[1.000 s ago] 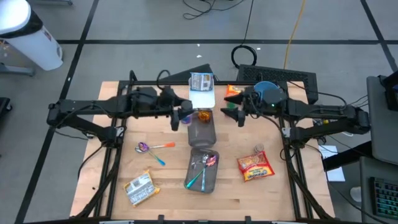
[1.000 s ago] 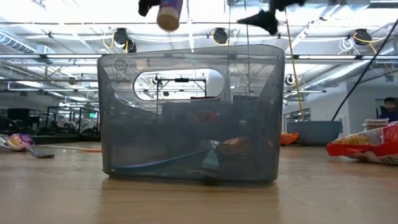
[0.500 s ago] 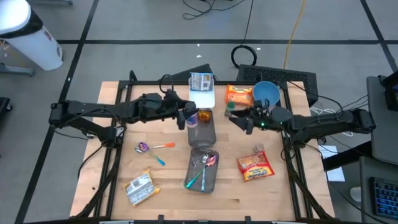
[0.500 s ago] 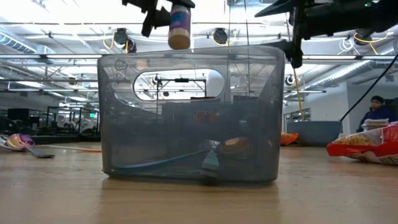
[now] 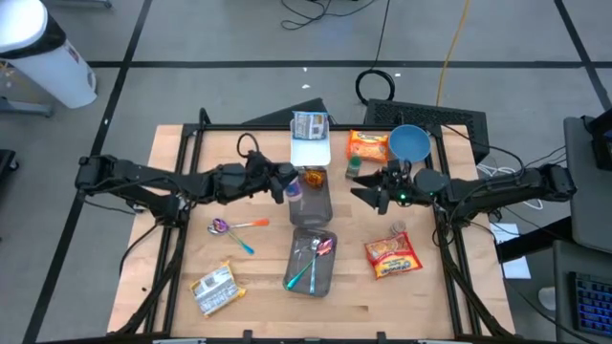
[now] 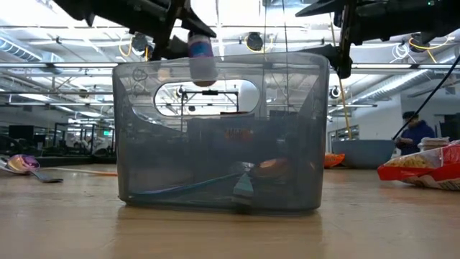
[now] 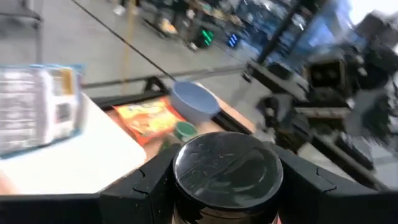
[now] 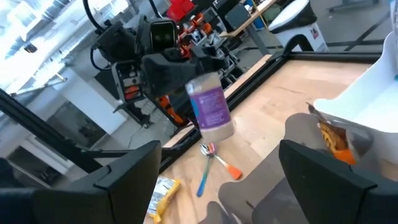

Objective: Pick & Place Food Item
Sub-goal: Put the black seasoning bottle into the top black bin

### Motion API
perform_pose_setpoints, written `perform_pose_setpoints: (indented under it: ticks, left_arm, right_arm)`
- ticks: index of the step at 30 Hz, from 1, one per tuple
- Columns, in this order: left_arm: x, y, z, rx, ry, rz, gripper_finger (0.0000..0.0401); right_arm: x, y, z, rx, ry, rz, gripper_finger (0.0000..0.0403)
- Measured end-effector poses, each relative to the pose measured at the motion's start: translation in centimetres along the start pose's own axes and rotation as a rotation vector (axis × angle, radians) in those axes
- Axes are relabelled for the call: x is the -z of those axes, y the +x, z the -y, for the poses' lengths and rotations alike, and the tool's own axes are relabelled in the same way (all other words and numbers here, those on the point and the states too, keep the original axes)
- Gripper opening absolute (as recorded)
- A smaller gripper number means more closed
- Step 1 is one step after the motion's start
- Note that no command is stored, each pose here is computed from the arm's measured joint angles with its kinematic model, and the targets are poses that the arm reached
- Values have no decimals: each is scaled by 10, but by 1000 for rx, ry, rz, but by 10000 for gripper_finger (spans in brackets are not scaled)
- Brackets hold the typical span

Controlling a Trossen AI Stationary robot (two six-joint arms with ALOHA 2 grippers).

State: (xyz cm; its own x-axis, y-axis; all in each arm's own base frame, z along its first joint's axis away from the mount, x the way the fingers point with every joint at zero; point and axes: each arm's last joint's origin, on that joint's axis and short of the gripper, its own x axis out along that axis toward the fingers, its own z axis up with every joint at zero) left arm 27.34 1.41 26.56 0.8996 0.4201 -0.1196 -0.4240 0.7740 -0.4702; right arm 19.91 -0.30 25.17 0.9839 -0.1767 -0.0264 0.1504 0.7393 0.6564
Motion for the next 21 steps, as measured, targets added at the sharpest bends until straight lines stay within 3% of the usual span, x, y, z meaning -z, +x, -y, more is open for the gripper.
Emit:
perform_pose_setpoints:
  ticks: [8,14,21]
  left_arm:
    - [23,8,1,-220,-44,119,208]
    - [40,34,5,-277,-51,147,208]
    - [45,63,18,-339,96,99,208]
  right_arm:
    - [-5,1,6,26,-128,20,318]
    - [-5,1,6,10,-150,1,318]
    - [0,1,9,1,-217,-80,318]
